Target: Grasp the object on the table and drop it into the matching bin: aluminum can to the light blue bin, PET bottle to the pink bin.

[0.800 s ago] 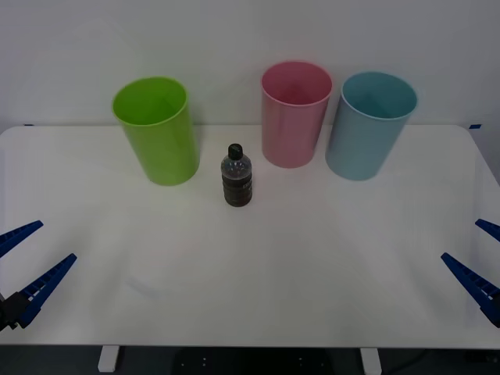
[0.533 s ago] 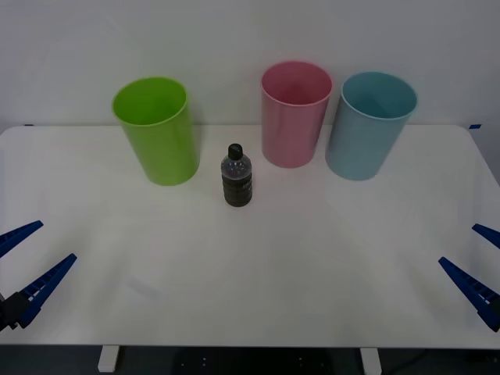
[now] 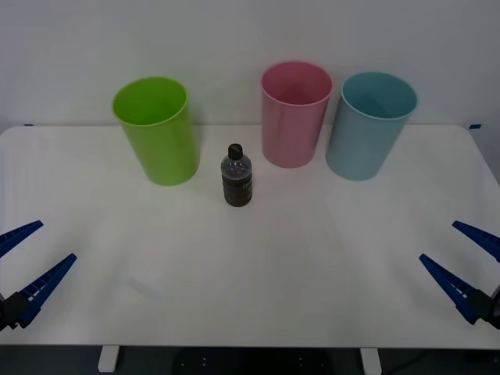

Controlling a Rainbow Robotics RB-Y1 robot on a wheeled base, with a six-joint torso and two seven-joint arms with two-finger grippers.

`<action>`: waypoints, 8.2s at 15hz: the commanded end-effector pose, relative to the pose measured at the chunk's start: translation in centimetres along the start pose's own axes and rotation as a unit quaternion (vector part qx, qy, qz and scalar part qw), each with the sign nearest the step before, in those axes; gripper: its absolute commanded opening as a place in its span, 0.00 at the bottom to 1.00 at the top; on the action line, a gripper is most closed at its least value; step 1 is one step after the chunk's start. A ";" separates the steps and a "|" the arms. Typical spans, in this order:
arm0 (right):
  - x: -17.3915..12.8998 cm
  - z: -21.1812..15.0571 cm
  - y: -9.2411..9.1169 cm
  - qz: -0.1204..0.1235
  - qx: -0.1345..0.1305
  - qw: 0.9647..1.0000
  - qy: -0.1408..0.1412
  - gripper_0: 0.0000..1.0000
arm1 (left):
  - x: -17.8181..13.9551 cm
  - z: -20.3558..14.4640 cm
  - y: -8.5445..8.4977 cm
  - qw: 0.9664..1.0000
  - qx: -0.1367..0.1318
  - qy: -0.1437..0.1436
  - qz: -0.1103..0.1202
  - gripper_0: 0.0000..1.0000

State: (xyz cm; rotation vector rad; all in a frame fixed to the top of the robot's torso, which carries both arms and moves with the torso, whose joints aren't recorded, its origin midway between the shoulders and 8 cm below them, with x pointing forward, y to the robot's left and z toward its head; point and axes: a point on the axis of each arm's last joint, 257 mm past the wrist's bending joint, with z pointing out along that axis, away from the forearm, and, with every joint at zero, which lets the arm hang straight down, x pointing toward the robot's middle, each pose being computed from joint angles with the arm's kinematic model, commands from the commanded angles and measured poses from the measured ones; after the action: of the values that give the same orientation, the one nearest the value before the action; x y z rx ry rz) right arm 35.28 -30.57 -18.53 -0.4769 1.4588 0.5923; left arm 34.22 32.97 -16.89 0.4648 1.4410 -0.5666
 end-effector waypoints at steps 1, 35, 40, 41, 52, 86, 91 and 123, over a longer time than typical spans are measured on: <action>0.8 1.5 0.2 -0.020 0.003 1.000 0.003 1.00 | 0.0 0.0 0.0 1.000 0.000 0.000 0.000 1.00; 9.8 24.7 5.8 -0.063 -0.053 0.996 0.046 1.00 | 0.0 0.0 0.0 1.000 0.000 0.000 0.000 1.00; 10.0 28.1 5.8 -0.066 -0.042 0.996 0.048 1.00 | 0.0 0.0 0.0 1.000 0.000 0.000 0.000 1.00; 10.1 28.8 6.0 -0.064 -0.038 0.996 0.049 1.00 | 0.0 0.0 0.0 1.000 0.000 0.000 0.000 1.00; 10.1 35.6 8.1 -0.055 -0.037 0.996 0.059 1.00 | 0.0 0.0 0.0 1.000 0.000 0.000 0.000 1.00; 10.9 39.4 9.1 -0.093 -0.013 0.991 0.091 0.00 | 0.0 0.0 0.0 1.000 0.000 0.000 0.000 1.00; 10.7 39.4 9.7 -0.092 -0.025 0.992 0.085 0.00 | 0.0 0.0 0.0 1.000 0.000 0.000 0.000 1.00; -8.0 25.7 7.0 0.008 -0.050 0.996 -0.072 0.00 | 0.0 0.0 0.0 1.000 0.000 0.000 0.000 1.00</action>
State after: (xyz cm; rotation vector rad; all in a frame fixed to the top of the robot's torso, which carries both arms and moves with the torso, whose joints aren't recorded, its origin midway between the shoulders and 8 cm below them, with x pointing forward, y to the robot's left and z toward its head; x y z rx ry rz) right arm 50.63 -9.40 -8.96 -0.4901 1.3076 0.7041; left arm 34.22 32.97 -16.89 0.4648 1.4410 -0.5666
